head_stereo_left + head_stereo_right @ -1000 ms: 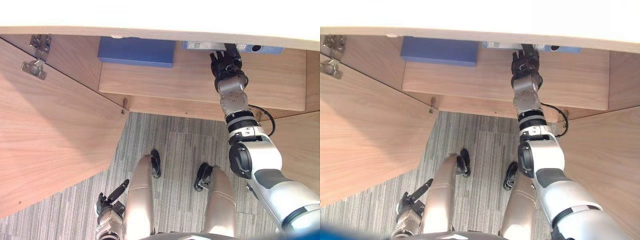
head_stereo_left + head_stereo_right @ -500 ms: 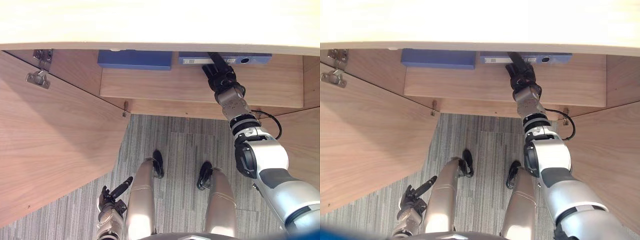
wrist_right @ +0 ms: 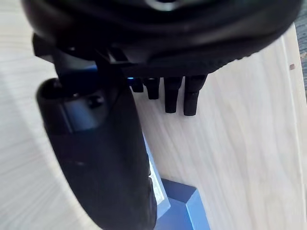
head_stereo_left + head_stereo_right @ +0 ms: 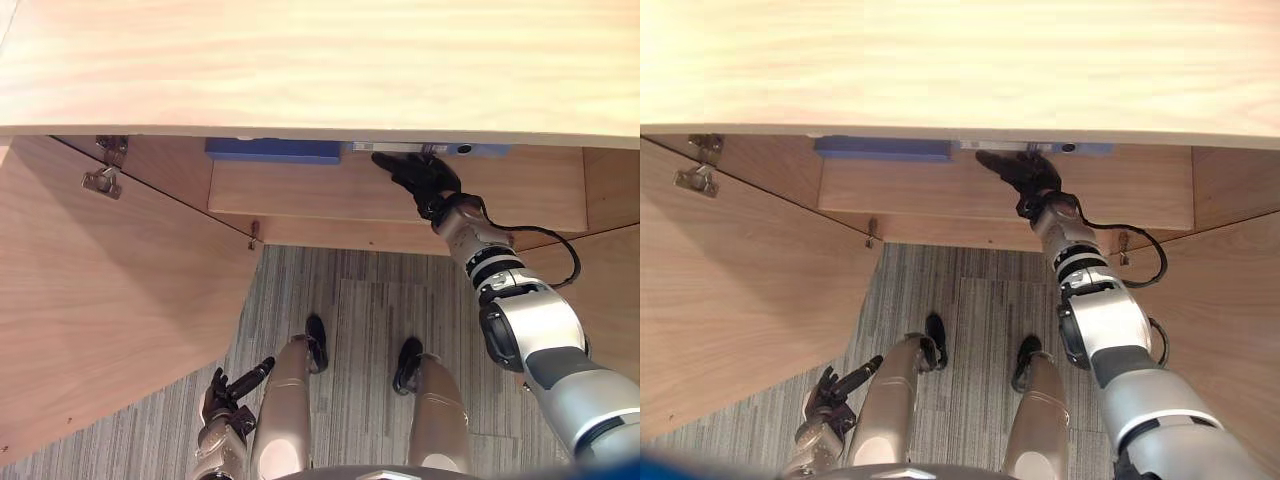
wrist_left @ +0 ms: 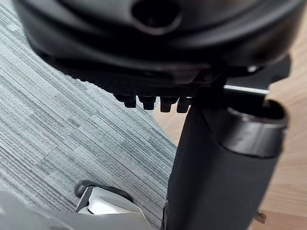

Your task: Walk over to the cabinet, pick up the folder, carry it to the office cabinet, place the folder inside the office cabinet, then close the office cabinet door

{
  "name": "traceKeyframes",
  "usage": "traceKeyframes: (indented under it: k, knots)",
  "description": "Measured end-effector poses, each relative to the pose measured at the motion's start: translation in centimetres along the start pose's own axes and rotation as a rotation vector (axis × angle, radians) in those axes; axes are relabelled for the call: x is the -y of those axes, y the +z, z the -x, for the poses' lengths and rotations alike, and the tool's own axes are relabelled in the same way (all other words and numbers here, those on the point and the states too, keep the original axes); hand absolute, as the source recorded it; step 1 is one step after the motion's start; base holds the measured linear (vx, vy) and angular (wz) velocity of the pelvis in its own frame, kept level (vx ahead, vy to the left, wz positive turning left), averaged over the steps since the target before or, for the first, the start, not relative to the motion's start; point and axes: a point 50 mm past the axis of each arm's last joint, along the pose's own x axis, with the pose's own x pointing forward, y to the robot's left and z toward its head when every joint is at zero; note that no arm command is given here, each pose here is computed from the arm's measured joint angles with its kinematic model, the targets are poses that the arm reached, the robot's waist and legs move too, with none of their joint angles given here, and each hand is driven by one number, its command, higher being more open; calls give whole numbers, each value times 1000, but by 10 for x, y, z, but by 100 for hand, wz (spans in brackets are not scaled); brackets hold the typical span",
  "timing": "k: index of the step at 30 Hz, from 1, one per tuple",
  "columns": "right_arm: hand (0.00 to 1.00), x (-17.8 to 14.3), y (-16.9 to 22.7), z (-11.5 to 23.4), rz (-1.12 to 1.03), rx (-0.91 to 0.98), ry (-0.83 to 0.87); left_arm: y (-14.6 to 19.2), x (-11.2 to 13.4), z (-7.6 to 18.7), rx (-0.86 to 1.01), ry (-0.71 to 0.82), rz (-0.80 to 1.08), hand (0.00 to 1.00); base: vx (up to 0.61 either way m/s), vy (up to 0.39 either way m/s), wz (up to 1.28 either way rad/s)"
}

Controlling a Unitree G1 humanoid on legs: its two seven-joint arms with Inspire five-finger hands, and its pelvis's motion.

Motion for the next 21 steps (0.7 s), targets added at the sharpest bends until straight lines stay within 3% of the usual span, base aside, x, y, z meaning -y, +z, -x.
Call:
traceKeyframes:
  k: [12, 21]
  knots:
    - [100, 26, 7, 7, 457, -33, 62, -3, -6, 4, 8, -36, -23, 100, 17, 3, -1]
    - [100, 22, -15, 25, 917, -12, 286, 5, -15, 7, 51, -87, -92, 100, 2, -1, -1]
